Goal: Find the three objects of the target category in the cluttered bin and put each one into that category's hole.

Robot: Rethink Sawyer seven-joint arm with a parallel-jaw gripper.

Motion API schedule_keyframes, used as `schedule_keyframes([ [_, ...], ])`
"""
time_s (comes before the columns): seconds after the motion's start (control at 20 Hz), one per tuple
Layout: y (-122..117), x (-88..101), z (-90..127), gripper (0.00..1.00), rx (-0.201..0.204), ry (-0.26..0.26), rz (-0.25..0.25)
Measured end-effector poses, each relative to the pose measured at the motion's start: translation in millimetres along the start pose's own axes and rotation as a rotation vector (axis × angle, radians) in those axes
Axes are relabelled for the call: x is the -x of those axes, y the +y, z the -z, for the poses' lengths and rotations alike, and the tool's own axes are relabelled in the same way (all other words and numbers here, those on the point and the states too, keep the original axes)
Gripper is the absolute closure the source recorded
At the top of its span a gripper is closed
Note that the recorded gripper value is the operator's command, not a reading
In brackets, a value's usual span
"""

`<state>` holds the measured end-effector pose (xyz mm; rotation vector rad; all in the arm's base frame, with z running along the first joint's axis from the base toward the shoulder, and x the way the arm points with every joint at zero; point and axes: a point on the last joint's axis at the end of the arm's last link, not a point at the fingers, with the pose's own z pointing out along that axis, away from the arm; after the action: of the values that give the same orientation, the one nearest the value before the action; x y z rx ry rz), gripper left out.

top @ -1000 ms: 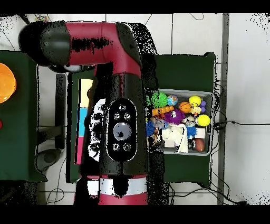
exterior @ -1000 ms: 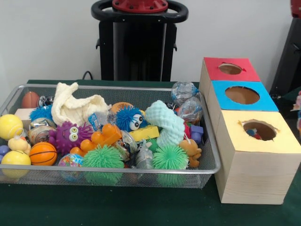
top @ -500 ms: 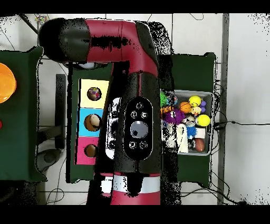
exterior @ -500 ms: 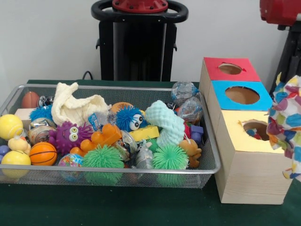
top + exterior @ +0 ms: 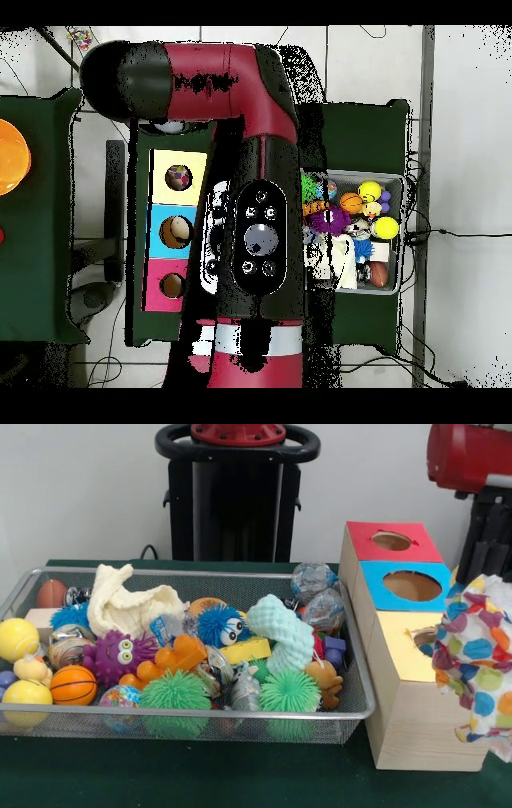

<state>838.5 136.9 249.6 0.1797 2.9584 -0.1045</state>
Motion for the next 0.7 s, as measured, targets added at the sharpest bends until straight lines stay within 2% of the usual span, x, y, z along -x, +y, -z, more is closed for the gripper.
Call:
schedule_keyframes([
  [0.15, 2, -1.8, -8, 1.0, -0.001, -0.009, 0.007],
  [0.45, 1, -14.6, -26, 1.0, 0.026, -0.013, 0.004],
  [0.7, -27, -32.1, -38, 1.0, 0.018, 0.017, -0.022],
])
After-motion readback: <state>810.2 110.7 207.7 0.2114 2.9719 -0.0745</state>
